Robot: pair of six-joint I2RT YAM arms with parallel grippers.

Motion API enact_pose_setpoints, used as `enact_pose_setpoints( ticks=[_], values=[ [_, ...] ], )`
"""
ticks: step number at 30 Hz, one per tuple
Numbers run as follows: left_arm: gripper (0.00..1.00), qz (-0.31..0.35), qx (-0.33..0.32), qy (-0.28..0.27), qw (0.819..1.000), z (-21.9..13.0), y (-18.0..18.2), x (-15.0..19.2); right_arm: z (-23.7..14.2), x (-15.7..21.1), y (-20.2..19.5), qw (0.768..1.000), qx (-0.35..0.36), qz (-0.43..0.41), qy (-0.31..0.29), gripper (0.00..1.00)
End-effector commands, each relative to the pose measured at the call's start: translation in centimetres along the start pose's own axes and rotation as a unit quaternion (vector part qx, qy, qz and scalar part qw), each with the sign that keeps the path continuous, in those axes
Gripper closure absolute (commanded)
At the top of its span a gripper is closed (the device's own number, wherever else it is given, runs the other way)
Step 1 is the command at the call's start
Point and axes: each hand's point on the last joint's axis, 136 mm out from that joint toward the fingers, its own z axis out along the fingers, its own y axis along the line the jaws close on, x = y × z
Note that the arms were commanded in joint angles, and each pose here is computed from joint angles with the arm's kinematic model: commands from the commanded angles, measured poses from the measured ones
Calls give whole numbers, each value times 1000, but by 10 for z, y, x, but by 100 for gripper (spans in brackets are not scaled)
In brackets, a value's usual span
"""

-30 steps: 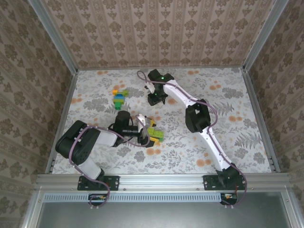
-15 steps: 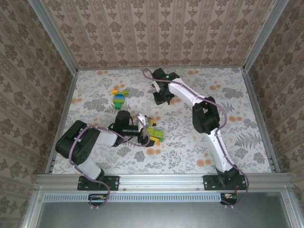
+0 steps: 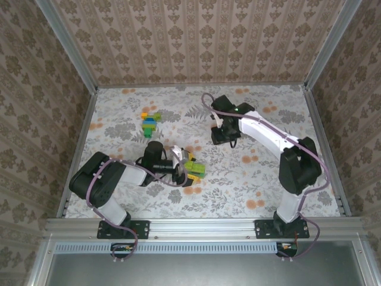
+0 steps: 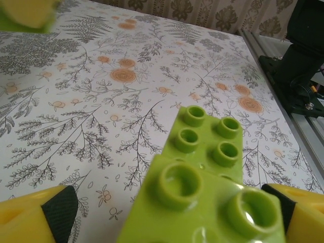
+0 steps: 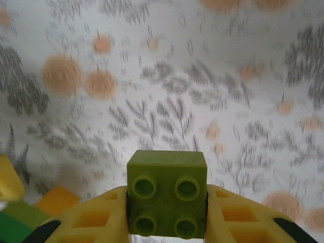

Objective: Assemble a carrot with lego

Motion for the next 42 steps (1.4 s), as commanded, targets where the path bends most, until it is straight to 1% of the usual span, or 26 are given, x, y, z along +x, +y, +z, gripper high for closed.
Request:
enact_pose_setpoints(
  ticks=[1, 5, 10, 16, 19, 21, 22, 23, 24, 26, 28, 33, 39, 40, 42],
  values=[
    [7, 28, 17, -17, 999, -2, -12, -9, -17, 28, 5, 999, -19, 33, 4, 71],
    [12, 32, 21, -21, 999, -4, -16, -11, -21, 56, 1, 999, -12, 50, 17, 71],
    [16, 36, 28, -26, 999, -6, -23, -12, -30, 72, 0, 998, -9, 60, 18, 71],
    [25, 42, 37, -29, 998, -7, -31, -14, -33, 74, 4, 998, -7, 58, 13, 71],
    [32, 42, 39, -28, 998, -6, -33, -14, -32, 73, 8, 998, -9, 53, 13, 71],
    [34, 41, 40, -27, 998, -6, -34, -15, -30, 72, 10, 999, -7, 50, 15, 71],
    [35, 41, 40, -26, 998, -6, -34, -14, -29, 72, 11, 999, -8, 48, 16, 71],
    [30, 40, 37, -25, 998, -6, -32, -14, -29, 71, 13, 999, -9, 47, 16, 71],
    [20, 40, 32, -24, 998, -6, -30, -14, -28, 70, 15, 999, -9, 45, 16, 71],
    [11, 41, 28, -23, 998, -5, -29, -13, -30, 68, 19, 999, -12, 42, 15, 71],
    [7, 42, 23, -22, 999, -5, -27, -14, -32, 65, 24, 999, -13, 38, 12, 71],
    [7, 46, 18, -12, 999, -2, -20, -13, -32, 61, 44, 999, -27, 26, 20, 71],
    [9, 45, 16, -5, 999, 3, -14, -9, -27, 63, 62, 999, -37, 12, 27, 71],
    [11, 45, 18, -4, 999, 3, -14, -8, -28, 62, 62, 999, -38, 13, 25, 71],
    [17, 46, 21, -5, 999, 2, -15, -9, -28, 62, 61, 999, -37, 14, 22, 71]
  ],
)
